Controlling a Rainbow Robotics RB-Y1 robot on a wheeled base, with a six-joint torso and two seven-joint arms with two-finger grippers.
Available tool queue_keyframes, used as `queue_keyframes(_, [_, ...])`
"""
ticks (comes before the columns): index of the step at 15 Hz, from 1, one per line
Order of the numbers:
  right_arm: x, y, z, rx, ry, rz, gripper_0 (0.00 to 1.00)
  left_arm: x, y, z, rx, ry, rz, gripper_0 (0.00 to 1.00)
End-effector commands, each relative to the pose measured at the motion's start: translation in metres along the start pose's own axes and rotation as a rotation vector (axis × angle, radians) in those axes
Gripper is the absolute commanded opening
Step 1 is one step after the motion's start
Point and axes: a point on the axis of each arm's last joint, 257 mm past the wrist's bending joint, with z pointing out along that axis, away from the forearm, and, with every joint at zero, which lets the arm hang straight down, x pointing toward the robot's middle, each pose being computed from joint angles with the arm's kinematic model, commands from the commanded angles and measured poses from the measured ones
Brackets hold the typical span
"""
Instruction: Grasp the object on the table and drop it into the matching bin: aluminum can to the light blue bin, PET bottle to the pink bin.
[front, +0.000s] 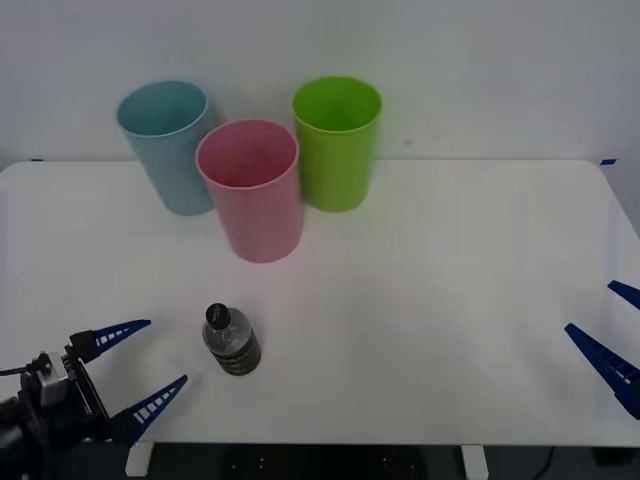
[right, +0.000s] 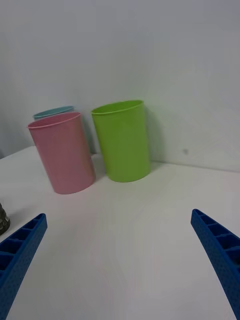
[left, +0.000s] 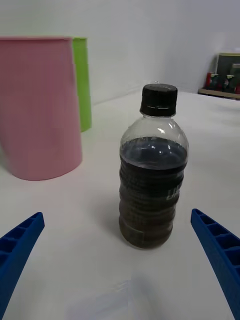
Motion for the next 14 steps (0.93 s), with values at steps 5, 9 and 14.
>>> queue_keyframes(5, [0.000, 0.000, 0.000, 0.000, 0.000, 0.000, 1.00, 0.011, -0.006, 0.039, 0.058, -0.018, 0.013, 1.00])
queue_keyframes(9, [0.000, 0.000, 0.000, 0.000, 0.000, 0.000, 1.00, 0.014, -0.014, 0.052, 0.070, -0.021, 0.001, 1.00])
queue_keyframes(14, [0.000, 0.000, 0.000, 0.000, 0.000, 0.000, 1.00, 0.013, -0.029, 0.069, 0.088, -0.039, -0.017, 1.00])
